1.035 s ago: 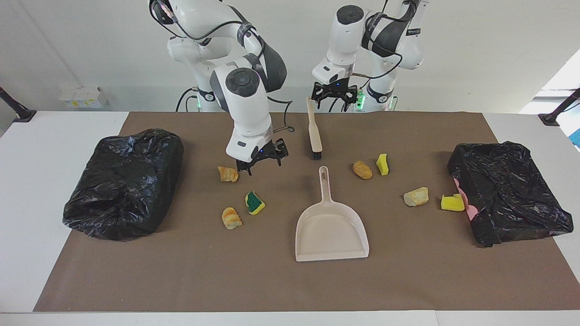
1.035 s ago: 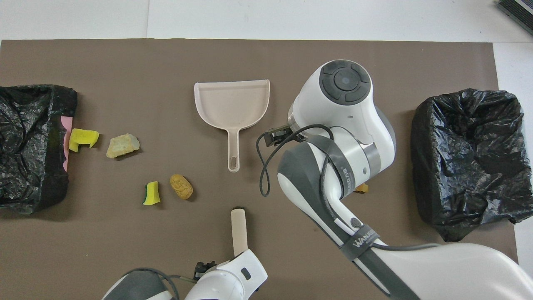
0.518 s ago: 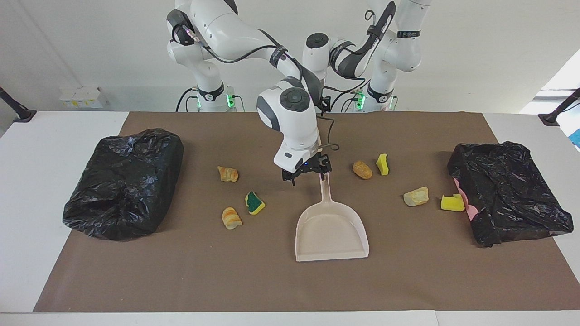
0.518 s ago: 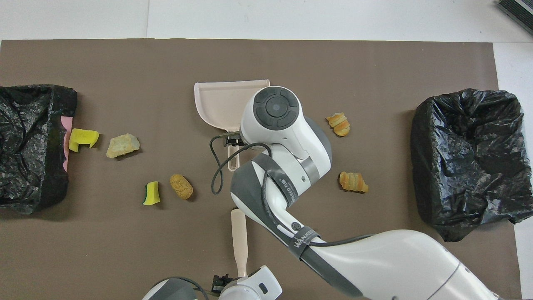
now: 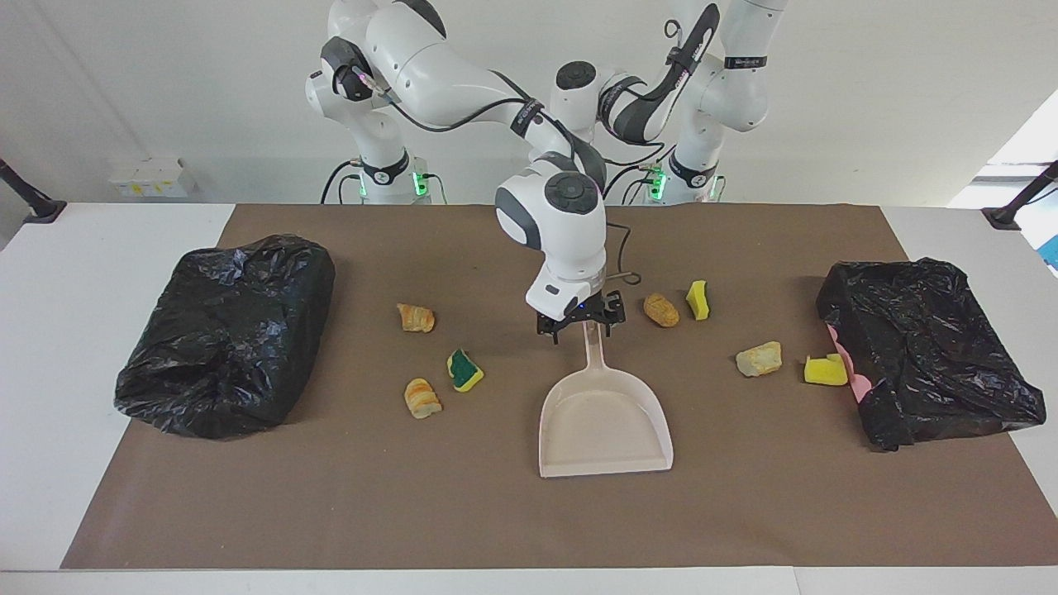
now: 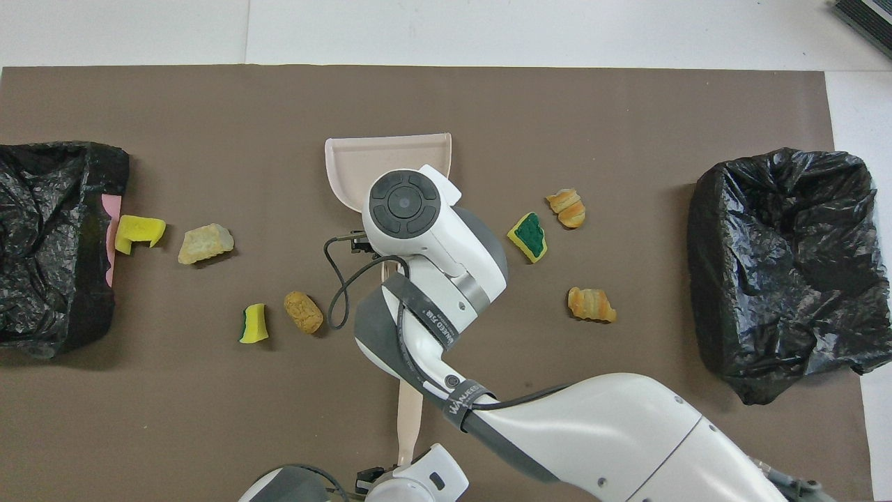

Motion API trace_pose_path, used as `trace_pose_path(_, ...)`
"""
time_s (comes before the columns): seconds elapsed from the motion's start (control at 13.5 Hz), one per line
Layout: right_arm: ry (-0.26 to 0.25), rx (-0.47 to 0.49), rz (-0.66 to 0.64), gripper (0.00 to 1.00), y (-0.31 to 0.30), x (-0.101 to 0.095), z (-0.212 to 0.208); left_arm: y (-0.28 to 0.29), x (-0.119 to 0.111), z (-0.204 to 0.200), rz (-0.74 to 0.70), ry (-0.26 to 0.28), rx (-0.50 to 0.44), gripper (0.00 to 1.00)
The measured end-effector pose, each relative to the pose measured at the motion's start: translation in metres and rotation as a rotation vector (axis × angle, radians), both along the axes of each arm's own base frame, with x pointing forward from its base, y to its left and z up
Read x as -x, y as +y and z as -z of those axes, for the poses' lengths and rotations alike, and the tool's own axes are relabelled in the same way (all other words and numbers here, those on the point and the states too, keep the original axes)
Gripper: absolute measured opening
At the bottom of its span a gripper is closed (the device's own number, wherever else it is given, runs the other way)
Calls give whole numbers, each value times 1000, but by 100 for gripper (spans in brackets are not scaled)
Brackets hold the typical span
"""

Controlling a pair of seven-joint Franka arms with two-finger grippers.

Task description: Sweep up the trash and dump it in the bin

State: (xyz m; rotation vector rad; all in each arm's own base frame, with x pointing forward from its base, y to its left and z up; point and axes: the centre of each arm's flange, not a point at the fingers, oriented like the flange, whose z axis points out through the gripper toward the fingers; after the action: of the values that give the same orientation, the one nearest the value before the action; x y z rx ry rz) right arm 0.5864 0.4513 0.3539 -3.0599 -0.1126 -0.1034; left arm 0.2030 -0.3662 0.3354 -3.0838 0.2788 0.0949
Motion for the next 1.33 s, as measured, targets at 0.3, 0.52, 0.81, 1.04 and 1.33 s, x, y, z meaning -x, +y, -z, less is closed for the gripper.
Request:
trace_pose_path(0.3, -2, 7, -8, 72, 8, 6, 2, 11, -14, -13, -38, 46, -62, 26)
trace_pose_path(0.52, -5, 10, -10, 57, 8, 6, 2, 37, -48, -34, -111, 42, -103, 26)
trace_pose_path(0.81, 0, 15, -13, 36, 9, 8, 6, 100, -105, -53, -240, -26, -154, 26)
trace_pose_path(1.04, -9, 28, -19, 32, 9, 8, 7, 166, -156, -54, -294, -63, -216, 26)
trace_pose_path(1.33, -47, 67, -34, 32, -7, -3, -7, 243, -237, -63, -300, -29, -211, 26)
